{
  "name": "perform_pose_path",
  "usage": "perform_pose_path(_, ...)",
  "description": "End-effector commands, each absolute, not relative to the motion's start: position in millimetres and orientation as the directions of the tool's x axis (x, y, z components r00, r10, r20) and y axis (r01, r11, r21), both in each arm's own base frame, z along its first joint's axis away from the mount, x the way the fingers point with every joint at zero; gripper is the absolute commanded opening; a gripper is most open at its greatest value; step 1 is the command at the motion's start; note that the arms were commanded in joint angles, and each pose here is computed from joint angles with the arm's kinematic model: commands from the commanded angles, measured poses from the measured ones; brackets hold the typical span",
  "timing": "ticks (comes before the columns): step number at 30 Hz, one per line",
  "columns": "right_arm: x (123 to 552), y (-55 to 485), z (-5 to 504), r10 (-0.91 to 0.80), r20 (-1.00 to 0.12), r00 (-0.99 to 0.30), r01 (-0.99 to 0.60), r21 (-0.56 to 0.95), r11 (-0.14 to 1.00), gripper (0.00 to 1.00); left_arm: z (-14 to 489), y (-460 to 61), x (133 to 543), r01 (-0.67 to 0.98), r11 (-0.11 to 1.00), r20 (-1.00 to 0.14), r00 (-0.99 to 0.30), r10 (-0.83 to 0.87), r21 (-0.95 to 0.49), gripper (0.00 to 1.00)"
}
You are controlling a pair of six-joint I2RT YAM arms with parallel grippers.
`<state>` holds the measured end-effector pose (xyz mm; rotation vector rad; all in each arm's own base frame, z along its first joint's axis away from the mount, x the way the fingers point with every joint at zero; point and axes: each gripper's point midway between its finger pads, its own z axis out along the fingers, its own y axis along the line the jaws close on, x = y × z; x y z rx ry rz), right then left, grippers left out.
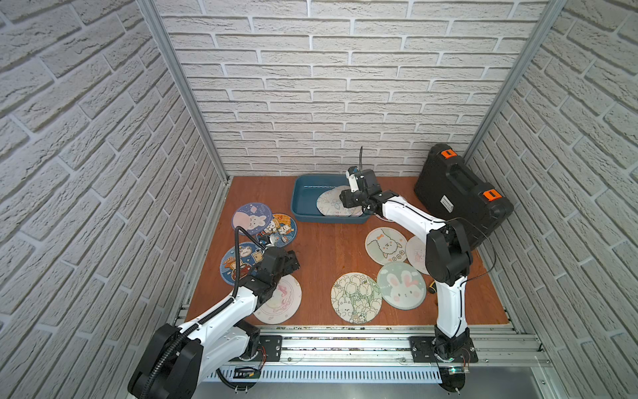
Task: Put the coasters into the storage box
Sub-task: Place the coaster in the storage box, then pick up the coaster from the center of the board.
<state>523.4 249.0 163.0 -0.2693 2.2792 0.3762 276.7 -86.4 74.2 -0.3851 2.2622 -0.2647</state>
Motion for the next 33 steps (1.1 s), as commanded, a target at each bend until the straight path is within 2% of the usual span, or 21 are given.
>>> perform_pose_path(1,498.5,263.5,165.1,-0.098,-0.73,-0.676,-0.395,0.247,0.885,0.57,82.8,-84.1,279.0,-0.198,0.939,-0.701,-0.625,-0.343,-0.283,0.98)
perform_pose_path(10,416.9,288.0,153.1,-0.275,-0.633,-0.723,-0.535,0.262,0.803,0.57,79.1,-65.7,256.8,-0.311,0.92,-0.642,-0.66,-0.39,-0.24,0.98)
perform_pose_path(20,318.3,341.4,107.9,-0.454,-0.475,-0.754,-0.645,0.399,0.652,0.56,69.8,-58.4,219.1,-0.395,0.907,-0.566,-0.718,-0.405,-0.147,0.98)
perform_pose_path(26,285.3,365.1,78.3,-0.505,-0.414,-0.757,-0.652,0.428,0.626,0.56,55.7,-64.0,207.5,-0.423,0.894,-0.537,-0.725,-0.431,-0.146,0.98)
perform_pose_path(33,256.8,392.1,60.7,-0.54,-0.373,-0.755,-0.656,0.463,0.596,0.56,27.3,-54.2,195.5,-0.527,0.827,-0.52,-0.659,-0.543,-0.196,0.98)
